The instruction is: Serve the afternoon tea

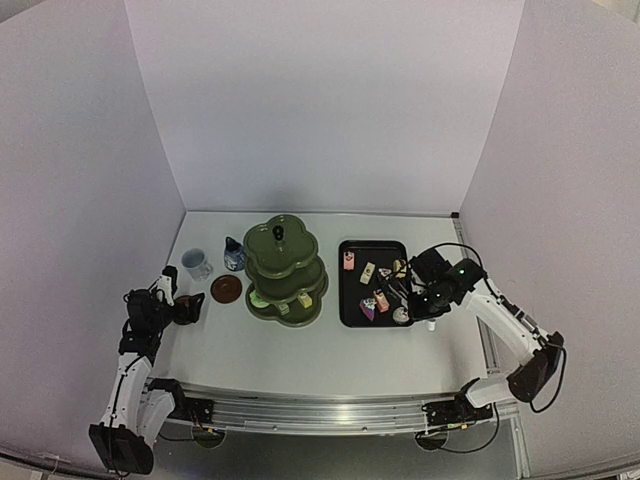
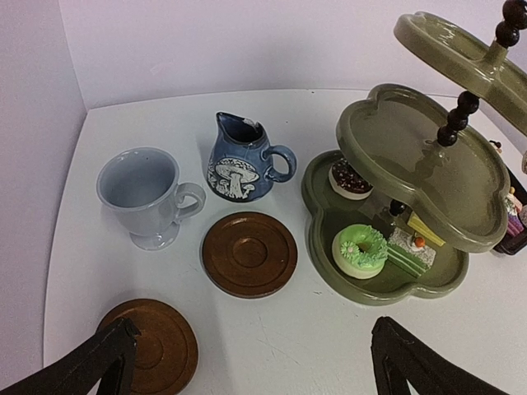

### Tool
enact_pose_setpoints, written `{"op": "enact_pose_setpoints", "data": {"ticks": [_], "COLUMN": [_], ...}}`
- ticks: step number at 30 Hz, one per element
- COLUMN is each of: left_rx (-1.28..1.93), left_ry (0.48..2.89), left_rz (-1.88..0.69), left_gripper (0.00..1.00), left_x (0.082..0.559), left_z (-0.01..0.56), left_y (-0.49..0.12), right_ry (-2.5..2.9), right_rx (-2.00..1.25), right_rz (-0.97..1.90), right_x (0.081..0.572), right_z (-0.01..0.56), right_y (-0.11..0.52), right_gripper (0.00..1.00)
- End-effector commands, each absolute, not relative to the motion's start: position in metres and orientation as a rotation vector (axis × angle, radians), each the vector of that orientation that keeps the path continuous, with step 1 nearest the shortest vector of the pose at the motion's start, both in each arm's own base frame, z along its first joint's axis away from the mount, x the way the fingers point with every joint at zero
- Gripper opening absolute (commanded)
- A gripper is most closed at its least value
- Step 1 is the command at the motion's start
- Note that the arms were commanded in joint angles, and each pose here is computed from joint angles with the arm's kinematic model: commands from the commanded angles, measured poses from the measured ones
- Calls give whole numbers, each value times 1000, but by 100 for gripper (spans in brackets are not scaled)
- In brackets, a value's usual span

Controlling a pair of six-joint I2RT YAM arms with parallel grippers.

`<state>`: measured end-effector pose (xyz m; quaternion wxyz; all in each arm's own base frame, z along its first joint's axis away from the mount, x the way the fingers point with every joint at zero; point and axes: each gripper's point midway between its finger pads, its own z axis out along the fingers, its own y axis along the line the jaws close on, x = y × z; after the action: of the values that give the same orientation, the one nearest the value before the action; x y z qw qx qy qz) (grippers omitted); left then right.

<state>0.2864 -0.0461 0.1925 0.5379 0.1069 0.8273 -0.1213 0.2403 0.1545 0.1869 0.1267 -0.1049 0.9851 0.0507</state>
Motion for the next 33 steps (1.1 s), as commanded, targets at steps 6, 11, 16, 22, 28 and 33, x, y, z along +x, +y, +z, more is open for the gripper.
{"op": "enact_pose_setpoints", "data": {"ticks": [6, 11, 16, 22, 28, 33], "left_rx": [277, 284, 289, 293, 290, 288], "left_ry": [1913, 1917, 1919, 1923, 1929, 1926], "left_rz": [-300, -293, -286, -278, -268, -264], "left_gripper": [100, 100, 100, 100, 100, 100], "left_x": [295, 294, 293, 291, 288, 285], "left_z": [216, 215, 213, 211, 209, 210], "left_y": [-50, -50, -49, -48, -47, -47], "right_ry": [2985, 2992, 2993, 3006, 3002, 2953], "right_rx": [-388, -409, -422, -445, -451, -439], "right_rz": [143, 162, 131, 82, 71, 52], "right_x": [217, 218, 219, 223, 231, 238], "right_z": [162, 160, 157, 151, 147, 153], "right_y": [152, 156, 155, 156, 161, 159], "right_gripper": [31, 31, 32, 32, 31, 2]}}
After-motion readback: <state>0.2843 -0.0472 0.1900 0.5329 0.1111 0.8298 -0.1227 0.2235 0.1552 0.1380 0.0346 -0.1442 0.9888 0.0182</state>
